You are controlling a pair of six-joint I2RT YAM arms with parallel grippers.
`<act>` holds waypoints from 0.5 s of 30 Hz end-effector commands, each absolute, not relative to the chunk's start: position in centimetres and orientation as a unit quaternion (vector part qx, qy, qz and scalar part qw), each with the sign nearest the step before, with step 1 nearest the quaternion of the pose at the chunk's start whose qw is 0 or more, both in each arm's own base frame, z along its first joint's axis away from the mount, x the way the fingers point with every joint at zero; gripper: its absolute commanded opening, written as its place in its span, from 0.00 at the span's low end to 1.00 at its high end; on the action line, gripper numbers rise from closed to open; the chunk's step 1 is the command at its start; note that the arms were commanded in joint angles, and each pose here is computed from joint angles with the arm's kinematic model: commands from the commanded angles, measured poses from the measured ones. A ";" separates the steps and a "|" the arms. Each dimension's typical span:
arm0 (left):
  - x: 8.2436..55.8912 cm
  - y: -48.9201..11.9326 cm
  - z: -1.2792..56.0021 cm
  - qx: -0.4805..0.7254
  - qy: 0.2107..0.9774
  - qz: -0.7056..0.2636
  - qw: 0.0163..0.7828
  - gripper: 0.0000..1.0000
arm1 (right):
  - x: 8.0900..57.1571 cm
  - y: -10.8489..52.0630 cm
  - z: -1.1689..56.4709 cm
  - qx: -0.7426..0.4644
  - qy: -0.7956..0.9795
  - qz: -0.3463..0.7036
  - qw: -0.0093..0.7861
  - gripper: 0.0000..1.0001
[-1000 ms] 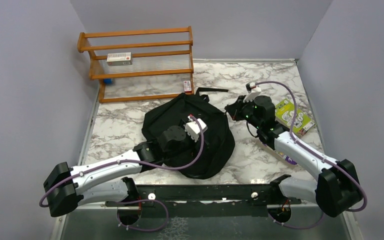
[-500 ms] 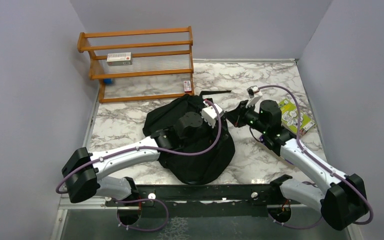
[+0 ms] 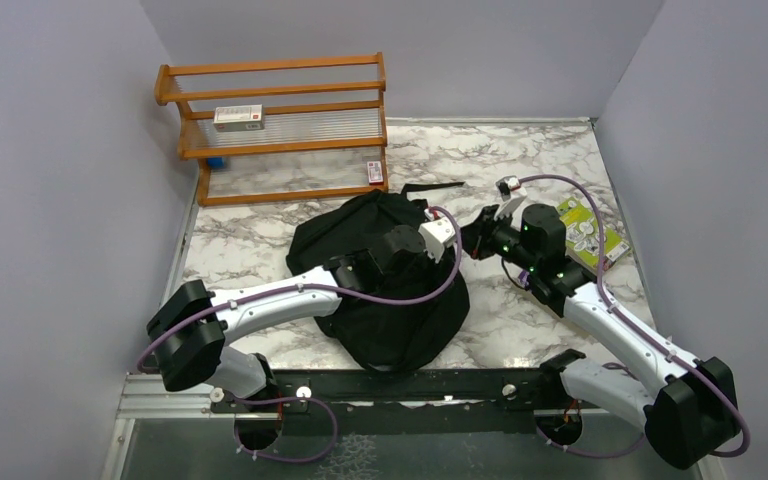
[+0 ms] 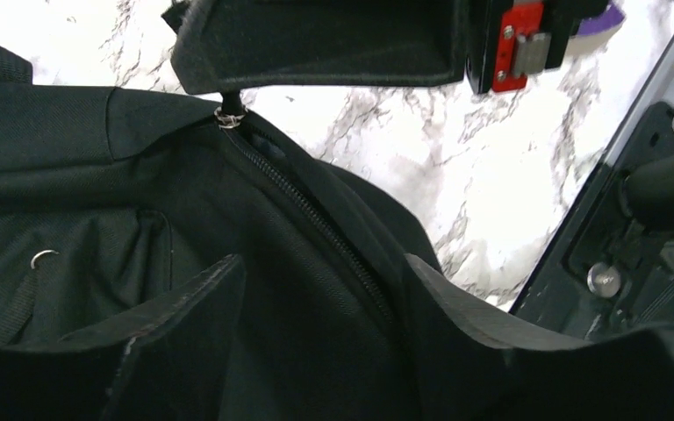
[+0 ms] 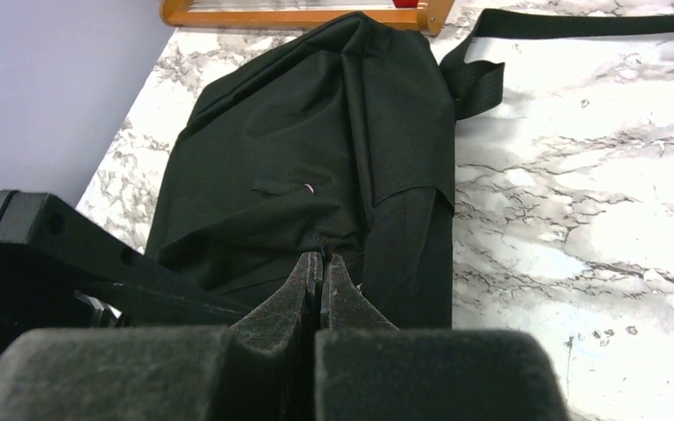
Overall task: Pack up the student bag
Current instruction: Unzip the student bag at the center of the board.
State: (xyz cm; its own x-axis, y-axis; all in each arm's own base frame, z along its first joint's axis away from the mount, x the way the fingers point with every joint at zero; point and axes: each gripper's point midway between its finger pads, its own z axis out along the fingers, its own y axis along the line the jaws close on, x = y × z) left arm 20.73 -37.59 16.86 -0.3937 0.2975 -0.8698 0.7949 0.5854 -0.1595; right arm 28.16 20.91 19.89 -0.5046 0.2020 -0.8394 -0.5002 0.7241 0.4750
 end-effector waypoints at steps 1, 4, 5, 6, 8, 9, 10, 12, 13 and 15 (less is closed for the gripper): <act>19.8 -37.6 17.3 0.360 0.785 -0.299 0.406 0.57 | 28.6 20.1 20.7 -0.075 0.785 0.349 0.506 0.00; 19.6 -37.1 17.5 0.358 0.787 -0.297 0.405 0.34 | 29.0 19.9 20.4 -0.064 0.789 0.341 0.508 0.01; 19.6 -37.0 17.6 0.358 0.787 -0.296 0.406 0.28 | 29.1 19.8 20.3 -0.062 0.790 0.338 0.508 0.01; 19.6 -36.8 17.8 0.357 0.788 -0.295 0.406 0.22 | 29.4 19.8 20.1 -0.058 0.792 0.335 0.507 0.00; 19.5 -36.6 18.2 0.356 0.787 -0.295 0.408 0.08 | 29.9 19.7 19.6 -0.052 0.797 0.327 0.506 0.01; 19.4 -36.6 18.5 0.358 0.785 -0.297 0.408 0.00 | 30.2 19.7 19.3 -0.049 0.799 0.323 0.504 0.01; 19.3 -36.6 18.7 0.361 0.783 -0.299 0.408 0.00 | 30.5 19.7 19.2 -0.049 0.799 0.322 0.506 0.01; 19.0 -36.7 19.1 0.370 0.779 -0.306 0.405 0.00 | 31.4 20.1 18.6 -0.050 0.800 0.318 0.506 0.00; 18.7 -36.8 19.3 0.375 0.776 -0.310 0.402 0.00 | 31.9 20.2 18.6 -0.052 0.798 0.317 0.510 0.01; 18.4 -37.0 19.6 0.384 0.771 -0.316 0.398 0.00 | 33.0 20.6 18.2 -0.056 0.799 0.312 0.511 0.01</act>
State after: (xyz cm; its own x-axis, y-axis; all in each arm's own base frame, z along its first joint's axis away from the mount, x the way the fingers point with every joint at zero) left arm 19.37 -35.98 16.12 -0.4321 0.3669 -0.8238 0.7980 0.5811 -0.1598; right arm 30.07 20.38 16.73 -0.5478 0.2046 -0.8112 -0.4039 0.7845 0.4706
